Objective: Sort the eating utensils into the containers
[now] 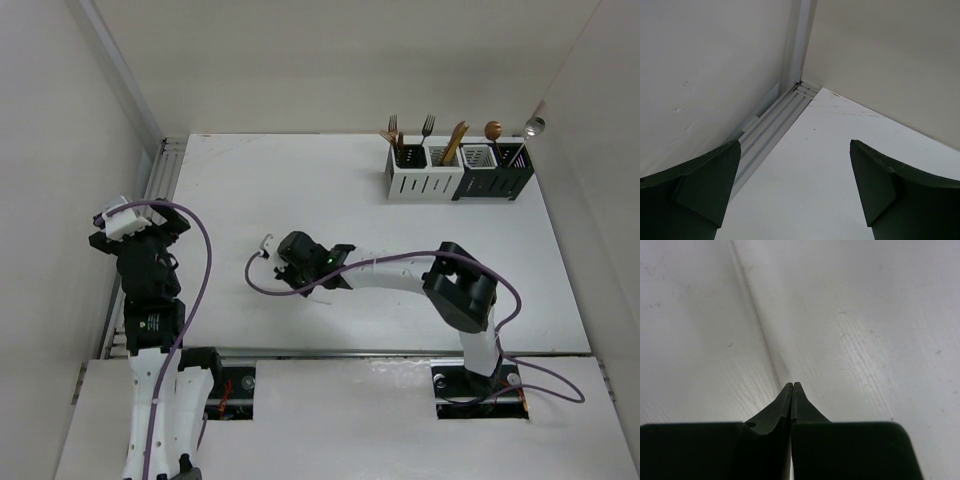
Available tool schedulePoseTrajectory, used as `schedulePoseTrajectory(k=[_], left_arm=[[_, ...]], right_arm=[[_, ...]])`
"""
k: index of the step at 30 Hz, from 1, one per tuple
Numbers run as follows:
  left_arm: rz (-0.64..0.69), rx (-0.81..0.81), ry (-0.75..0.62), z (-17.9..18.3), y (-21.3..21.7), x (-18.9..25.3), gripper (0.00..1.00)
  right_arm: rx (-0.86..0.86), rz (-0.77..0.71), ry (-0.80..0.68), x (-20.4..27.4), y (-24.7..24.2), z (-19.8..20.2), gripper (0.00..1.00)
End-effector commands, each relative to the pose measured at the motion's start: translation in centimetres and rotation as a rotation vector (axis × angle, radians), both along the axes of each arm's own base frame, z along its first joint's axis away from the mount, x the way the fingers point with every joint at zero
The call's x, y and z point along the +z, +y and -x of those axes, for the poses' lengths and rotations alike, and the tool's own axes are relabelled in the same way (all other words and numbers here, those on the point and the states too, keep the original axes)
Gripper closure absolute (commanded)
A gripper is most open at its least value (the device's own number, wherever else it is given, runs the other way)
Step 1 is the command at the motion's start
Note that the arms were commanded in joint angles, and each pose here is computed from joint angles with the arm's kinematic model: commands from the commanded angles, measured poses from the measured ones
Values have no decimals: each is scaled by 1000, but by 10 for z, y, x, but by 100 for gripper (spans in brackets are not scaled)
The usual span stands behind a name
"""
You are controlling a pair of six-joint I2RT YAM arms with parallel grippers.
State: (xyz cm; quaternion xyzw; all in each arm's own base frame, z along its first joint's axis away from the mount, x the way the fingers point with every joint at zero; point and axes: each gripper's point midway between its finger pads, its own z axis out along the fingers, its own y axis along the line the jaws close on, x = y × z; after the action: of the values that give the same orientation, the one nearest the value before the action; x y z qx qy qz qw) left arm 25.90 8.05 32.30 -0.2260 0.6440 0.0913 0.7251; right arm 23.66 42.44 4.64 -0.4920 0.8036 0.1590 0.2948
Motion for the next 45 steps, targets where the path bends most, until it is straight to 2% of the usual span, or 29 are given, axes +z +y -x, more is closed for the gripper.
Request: schedulePoseTrajectory(k=[1, 4, 8, 9, 10, 15, 20, 22, 23, 25, 26, 27, 28, 29, 30, 31, 32, 33, 34, 36, 37, 38, 41, 45], left_arm=[[-9, 22, -50, 1, 5, 16, 11], [-8, 22, -39, -2, 5, 11, 11], [-17, 23, -45, -2, 5, 13, 11], [-16, 23, -27, -4, 6, 7, 11], [-16, 23, -36, -5, 6, 9, 11], [-17, 12, -27, -6, 4, 5, 11], [-6, -13, -1, -9, 0, -8, 11], [-27, -73, 26, -13, -9, -14, 11], [-60, -114, 38, -15, -15, -15, 11], [-191, -305, 122, -23, -43, -29, 11], [-260, -404, 148, -24, -58, -29, 10], [-309, -542, 254, -24, -76, -52, 9], [-383, -787, 250, -16, -115, -49, 7], [-537, -910, 296, -10, -128, -59, 6], [-508, -1052, 446, 2, -142, -96, 4], [-554, -1200, 462, 13, -162, -98, 1], [-600, -1285, 528, 21, -167, -114, 1], [-719, -1447, 660, 39, -172, -143, 1], [-744, -1540, 722, 49, -175, -160, 1], [-796, -1614, 822, 50, -176, -168, 1], [-789, -1746, 925, 61, -185, -186, 1], [-819, -1774, 962, 57, -191, -184, 1], [-847, -1924, 1113, 66, -224, -204, 12], [-981, -1957, 1151, 60, -253, -224, 19]], right_arm=[[-24, -143, -83, 48, 14, -22, 100], [-22, -116, -99, 50, 12, -30, 100], [15, -33, -44, 36, 8, -23, 100], [32, -9, -33, 31, 6, -20, 91], [33, 18, -16, 31, 1, -17, 67], [38, 84, 9, 31, -17, -9, 33], [24, 119, 5, 37, -29, -7, 28], [-14, 129, -10, 40, -38, -9, 27], [-37, 80, -19, 54, -35, -9, 27], [-104, 31, -30, 66, -46, -21, 21], [-135, -50, -54, 91, -47, -28, 0], [-192, -93, -46, 99, -53, -35, 0], [-234, -130, -42, 108, -62, -44, 0], [-316, -159, -38, 111, -84, -65, 0], [-388, -225, -46, 131, -99, -74, 0], [-442, -245, -47, 138, -115, -83, 0], [-530, -250, -61, 140, -144, -100, 0], [-608, -269, -125, 162, -170, -112, 0], [-608, -282, -134, 171, -173, -109, 0], [-661, -254, -220, 188, -198, -113, 0], [-654, -256, -271, 203, -207, -113, 0], [-665, -249, -300, 209, -213, -114, 0], [-696, -226, -334, 218, -228, -114, 0], [-725, -226, -365, 223, -245, -108, 0]])
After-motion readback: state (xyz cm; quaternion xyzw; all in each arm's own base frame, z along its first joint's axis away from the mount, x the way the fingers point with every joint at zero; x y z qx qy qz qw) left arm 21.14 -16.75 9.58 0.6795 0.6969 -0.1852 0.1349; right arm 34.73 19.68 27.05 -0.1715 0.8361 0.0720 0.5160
